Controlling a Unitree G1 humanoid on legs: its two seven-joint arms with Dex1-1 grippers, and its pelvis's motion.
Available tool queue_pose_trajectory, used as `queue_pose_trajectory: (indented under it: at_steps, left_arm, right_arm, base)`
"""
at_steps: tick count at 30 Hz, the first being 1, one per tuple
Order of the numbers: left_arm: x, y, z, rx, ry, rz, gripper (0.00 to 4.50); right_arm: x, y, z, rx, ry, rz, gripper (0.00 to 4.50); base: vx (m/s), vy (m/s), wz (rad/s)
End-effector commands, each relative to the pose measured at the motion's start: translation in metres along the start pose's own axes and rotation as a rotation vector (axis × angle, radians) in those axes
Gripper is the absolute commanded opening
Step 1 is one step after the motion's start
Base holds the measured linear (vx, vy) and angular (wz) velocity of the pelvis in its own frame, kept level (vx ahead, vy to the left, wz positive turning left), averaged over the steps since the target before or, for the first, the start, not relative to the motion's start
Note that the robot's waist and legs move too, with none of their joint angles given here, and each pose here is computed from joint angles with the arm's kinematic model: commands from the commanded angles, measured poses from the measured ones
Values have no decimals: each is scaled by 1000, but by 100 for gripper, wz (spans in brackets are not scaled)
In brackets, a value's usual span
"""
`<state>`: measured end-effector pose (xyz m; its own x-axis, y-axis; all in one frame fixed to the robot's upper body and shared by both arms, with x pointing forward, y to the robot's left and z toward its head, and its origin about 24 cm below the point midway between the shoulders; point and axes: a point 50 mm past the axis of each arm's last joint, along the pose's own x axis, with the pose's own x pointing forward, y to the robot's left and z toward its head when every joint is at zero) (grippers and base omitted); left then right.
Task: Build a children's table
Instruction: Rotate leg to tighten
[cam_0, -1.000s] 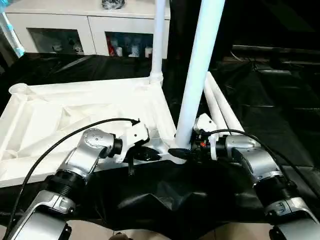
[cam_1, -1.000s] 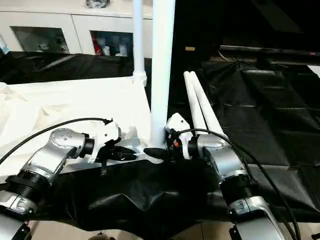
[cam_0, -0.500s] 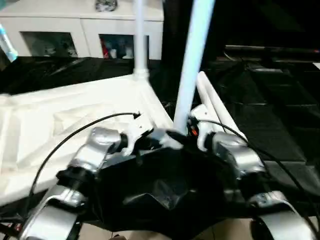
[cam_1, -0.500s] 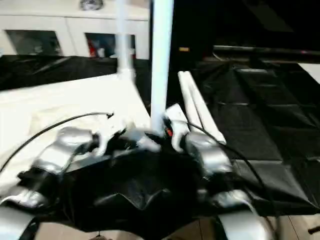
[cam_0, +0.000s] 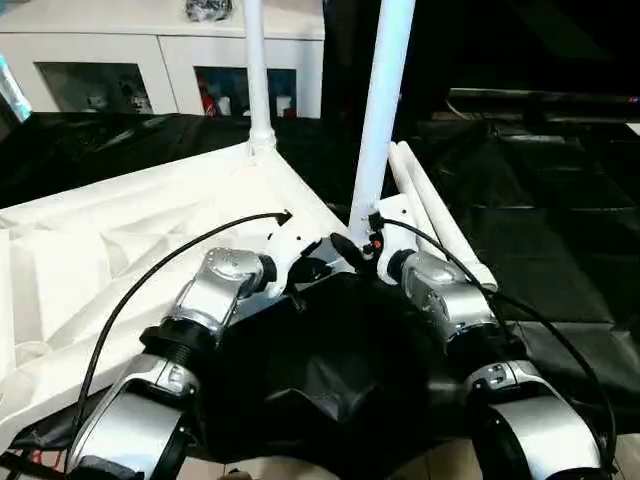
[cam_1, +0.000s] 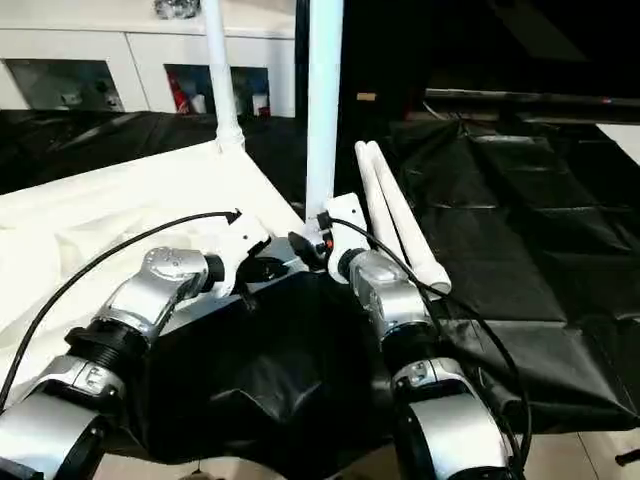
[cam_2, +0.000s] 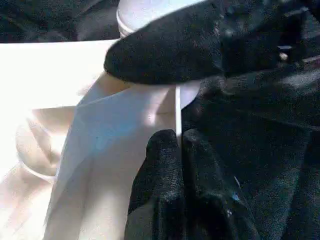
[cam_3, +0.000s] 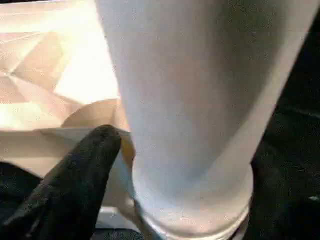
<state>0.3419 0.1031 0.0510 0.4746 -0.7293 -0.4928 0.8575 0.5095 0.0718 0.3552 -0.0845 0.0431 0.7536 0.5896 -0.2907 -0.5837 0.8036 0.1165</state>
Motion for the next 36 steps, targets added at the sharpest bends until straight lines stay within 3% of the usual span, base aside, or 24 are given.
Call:
queue_pose_trajectory:
  at_steps: [1,9,13,18,27,35,36]
  left_arm:
    - [5,-13,17,49,-117,-104,0]
    - [-10,-20,6,101,-98,-260,0]
    - [-26,-22,-5,135,-59,-352,0]
    - [-33,-22,-10,134,-44,-390,0]
    - [-34,-24,-9,125,-58,-393,0]
    - [-20,-16,-2,96,-74,-262,0]
    - [-14,-12,2,78,-82,-195,0]
  right_arm:
    - [3,21,-10,-34,46,180,393]
    - [-22,14,-9,-136,33,407,393]
    - [-47,7,-15,-212,88,566,393]
    - [-57,5,-16,-222,128,625,393]
    - [-54,8,-22,-178,139,635,317]
    - [-35,6,-38,-122,166,417,278]
    - [-27,3,-40,-88,173,280,278]
  base:
    - [0,0,0]
    - [0,0,0]
    - [0,0,0]
    - [0,0,0]
    - [0,0,0]
    - [0,0,0]
    - [0,0,0]
